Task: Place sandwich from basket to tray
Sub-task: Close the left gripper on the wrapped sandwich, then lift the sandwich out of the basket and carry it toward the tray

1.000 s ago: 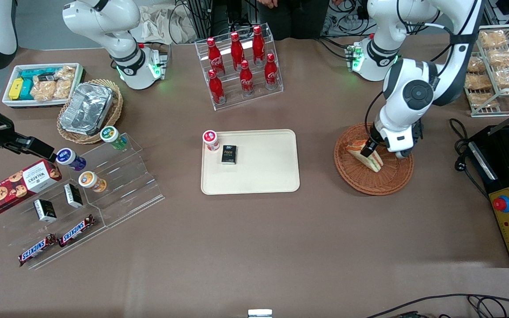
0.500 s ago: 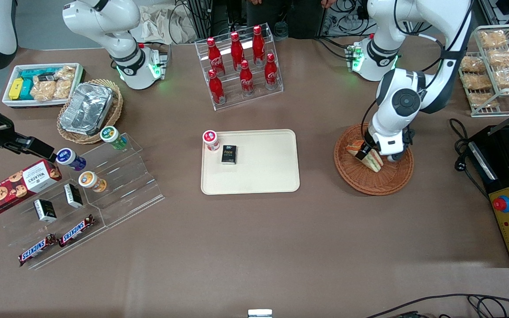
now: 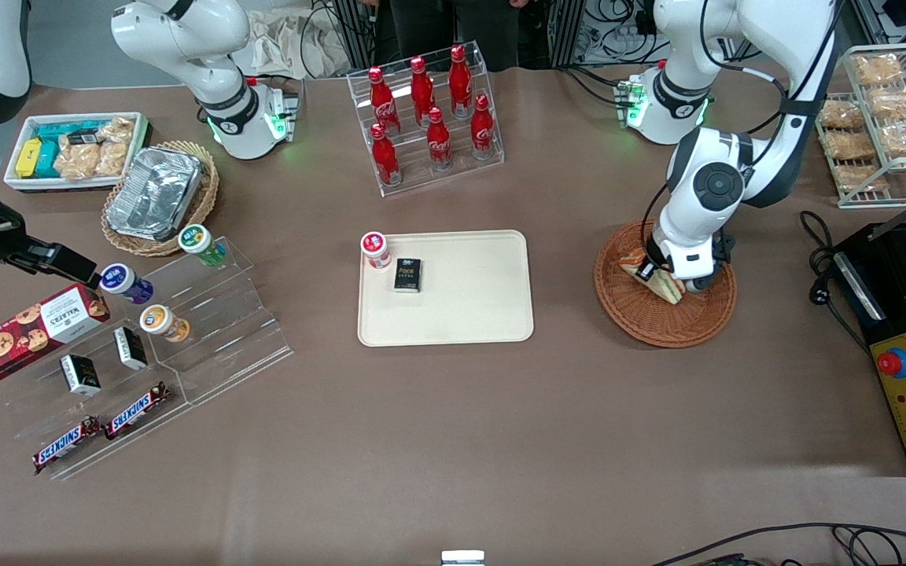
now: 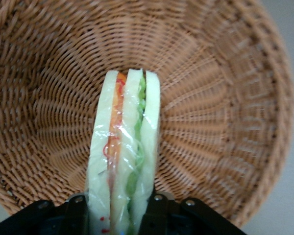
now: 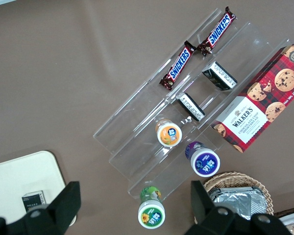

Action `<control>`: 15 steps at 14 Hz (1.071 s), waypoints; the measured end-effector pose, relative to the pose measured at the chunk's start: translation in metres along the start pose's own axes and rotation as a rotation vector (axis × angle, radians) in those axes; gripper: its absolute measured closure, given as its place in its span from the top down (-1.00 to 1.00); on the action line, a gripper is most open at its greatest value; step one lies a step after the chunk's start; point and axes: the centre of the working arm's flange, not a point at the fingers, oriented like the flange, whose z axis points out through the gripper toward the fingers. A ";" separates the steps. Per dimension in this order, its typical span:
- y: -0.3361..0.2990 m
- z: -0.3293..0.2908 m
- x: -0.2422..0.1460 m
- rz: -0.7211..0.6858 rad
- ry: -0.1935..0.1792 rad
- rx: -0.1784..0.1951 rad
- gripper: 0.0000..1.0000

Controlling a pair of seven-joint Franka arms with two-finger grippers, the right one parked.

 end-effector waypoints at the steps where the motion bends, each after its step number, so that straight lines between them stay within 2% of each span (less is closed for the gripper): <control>1: 0.005 -0.014 0.003 0.009 0.007 -0.003 -0.31; 2: 0.011 -0.035 0.007 0.031 0.010 0.009 -0.32; 5: 0.034 -0.133 0.008 0.107 0.011 0.075 -0.59; 7: 0.048 -0.204 -0.005 0.162 0.016 0.093 -0.59; 8: 0.053 -0.232 -0.011 0.190 0.011 0.080 -0.59; 11: 0.059 -0.275 -0.014 0.281 -0.038 0.023 -0.59; 13: 0.062 -0.278 -0.019 0.332 -0.054 0.009 -0.59; 15: 0.072 -0.276 -0.047 0.413 -0.056 0.014 -0.59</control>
